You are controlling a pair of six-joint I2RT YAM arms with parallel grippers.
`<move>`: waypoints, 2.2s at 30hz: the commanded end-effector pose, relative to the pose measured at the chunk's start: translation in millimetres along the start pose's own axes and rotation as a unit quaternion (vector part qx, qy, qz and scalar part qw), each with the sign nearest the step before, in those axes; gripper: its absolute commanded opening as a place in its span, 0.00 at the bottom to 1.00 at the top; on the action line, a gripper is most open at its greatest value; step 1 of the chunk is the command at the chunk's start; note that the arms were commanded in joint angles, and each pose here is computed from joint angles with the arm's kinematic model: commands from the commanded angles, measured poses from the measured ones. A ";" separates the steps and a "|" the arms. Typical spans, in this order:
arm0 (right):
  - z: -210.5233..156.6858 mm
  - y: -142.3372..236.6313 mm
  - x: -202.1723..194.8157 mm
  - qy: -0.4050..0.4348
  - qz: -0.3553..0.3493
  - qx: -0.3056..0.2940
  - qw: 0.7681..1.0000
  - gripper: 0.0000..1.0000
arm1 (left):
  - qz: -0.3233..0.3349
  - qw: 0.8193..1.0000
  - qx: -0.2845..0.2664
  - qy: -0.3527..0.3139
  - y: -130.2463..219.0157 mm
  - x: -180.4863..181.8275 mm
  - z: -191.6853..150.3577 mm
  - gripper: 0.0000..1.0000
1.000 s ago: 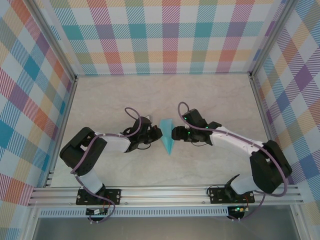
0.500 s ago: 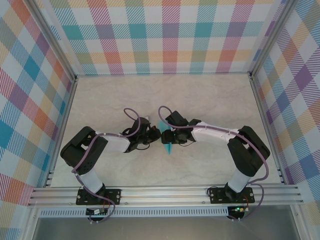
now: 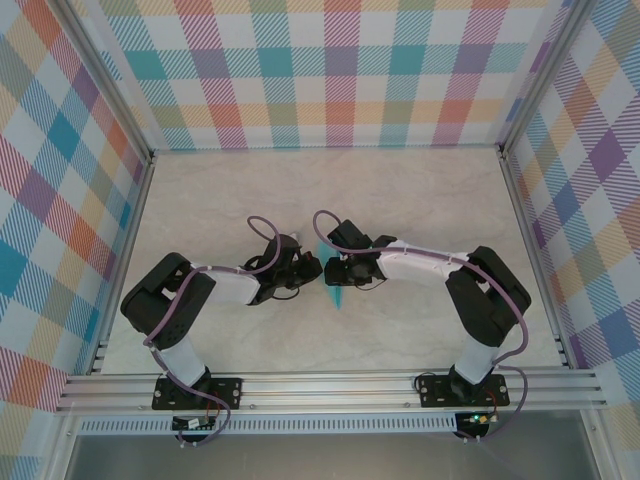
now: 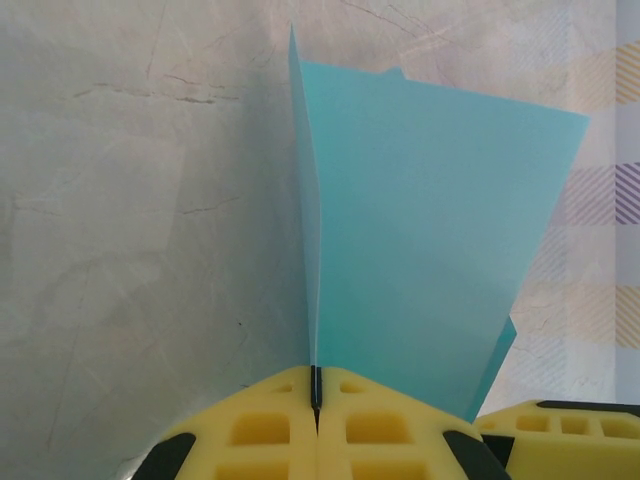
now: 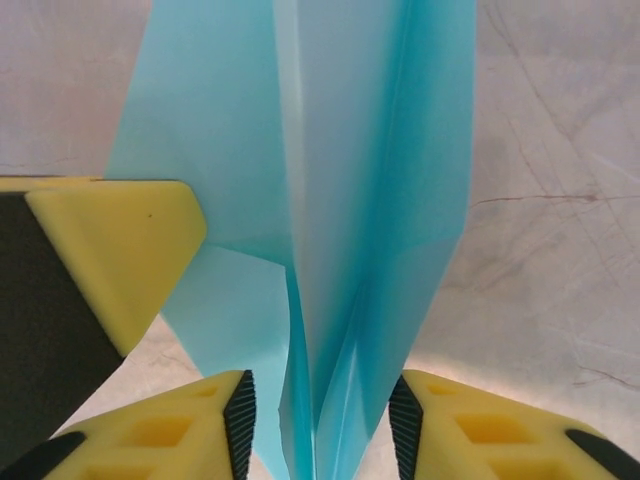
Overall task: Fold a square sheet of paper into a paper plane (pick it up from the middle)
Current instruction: Move the paper plane to the top-center of the table.
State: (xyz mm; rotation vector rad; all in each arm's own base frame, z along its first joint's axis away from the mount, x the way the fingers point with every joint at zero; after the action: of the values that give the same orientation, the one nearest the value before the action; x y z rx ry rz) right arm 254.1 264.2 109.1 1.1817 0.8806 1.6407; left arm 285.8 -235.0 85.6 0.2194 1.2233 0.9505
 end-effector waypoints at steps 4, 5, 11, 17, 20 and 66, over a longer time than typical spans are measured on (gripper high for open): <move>3.4 22.8 2.0 0.002 0.002 -0.025 1.000 0.47 | -0.001 1.000 -0.002 0.007 0.2 5.4 0.5 0.00; 3.0 23.0 4.5 0.009 0.009 -0.024 1.000 0.43 | -0.001 1.000 -0.002 0.007 0.4 5.3 0.5 0.00; 0.5 9.5 5.6 0.015 0.003 -0.006 1.000 0.37 | -0.003 1.000 -0.001 0.009 -0.7 5.3 0.7 0.00; -2.3 -0.6 4.9 0.012 0.003 0.009 1.000 0.44 | -0.004 1.000 0.000 0.009 -0.4 5.2 0.3 0.00; -2.1 -3.8 6.3 0.012 0.007 0.013 1.000 0.41 | -0.004 1.000 0.000 0.010 -0.7 5.5 0.1 0.00; -1.9 -28.7 -3.3 0.026 -0.181 0.025 0.983 0.11 | 0.176 0.981 -0.076 0.026 65.8 41.5 23.2 0.47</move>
State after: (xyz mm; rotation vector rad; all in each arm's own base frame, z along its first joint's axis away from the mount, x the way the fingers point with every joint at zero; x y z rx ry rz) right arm 261.2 270.1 84.6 0.9645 1.0807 1.3918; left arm 273.7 -163.6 104.6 0.2883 1.1895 1.3342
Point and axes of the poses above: each hand's point on the last joint's axis, 136 mm out from that joint toward the fingers, its own y axis back along the fingers, its own x axis along the line the jaws close on, z = x × y, the point moved 7 cm from there along y, back along the fingers, and after that the axes turned 3 degrees about -y, right-handed, at the moved point
